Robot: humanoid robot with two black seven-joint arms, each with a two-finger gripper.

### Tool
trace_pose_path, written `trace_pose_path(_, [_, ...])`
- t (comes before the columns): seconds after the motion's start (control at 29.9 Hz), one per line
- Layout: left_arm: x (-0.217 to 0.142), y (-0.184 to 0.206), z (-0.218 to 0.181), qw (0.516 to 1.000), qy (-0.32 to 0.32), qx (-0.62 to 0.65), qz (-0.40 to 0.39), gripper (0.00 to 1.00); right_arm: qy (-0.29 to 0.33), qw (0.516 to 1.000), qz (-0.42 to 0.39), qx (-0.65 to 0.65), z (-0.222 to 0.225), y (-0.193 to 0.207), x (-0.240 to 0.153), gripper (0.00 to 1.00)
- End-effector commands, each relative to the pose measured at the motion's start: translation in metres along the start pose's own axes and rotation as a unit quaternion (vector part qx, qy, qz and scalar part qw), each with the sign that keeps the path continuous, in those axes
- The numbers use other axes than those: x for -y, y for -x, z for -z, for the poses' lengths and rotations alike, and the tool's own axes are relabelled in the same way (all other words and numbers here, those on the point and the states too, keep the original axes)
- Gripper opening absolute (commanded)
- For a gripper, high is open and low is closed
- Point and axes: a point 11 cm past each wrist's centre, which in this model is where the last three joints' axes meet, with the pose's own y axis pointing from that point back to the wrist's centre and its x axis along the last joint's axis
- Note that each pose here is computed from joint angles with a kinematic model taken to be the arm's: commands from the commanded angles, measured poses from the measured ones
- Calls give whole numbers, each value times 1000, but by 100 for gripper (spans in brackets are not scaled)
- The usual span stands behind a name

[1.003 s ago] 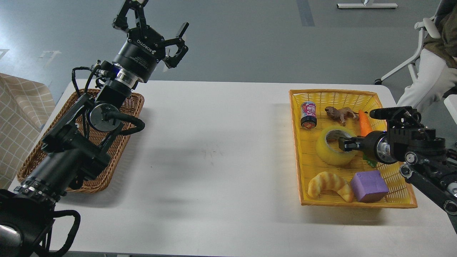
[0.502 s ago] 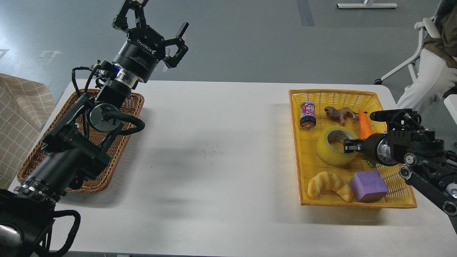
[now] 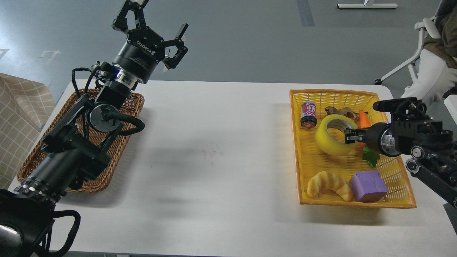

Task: Place and transfer tape with both arms
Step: 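Lift the tape roll out of the tray and carry it toward the table center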

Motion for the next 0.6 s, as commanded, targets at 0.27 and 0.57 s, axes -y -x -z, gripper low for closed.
trace_pose_path(0.27, [1, 1, 2, 1000, 0, -2, 1, 98, -6, 998, -60, -24, 6, -58, -22, 0])
trace_pose_path(0.57, [1, 1, 0, 1000, 0, -1, 1, 98, -50, 994, -86, -39, 58, -92, -12, 0])
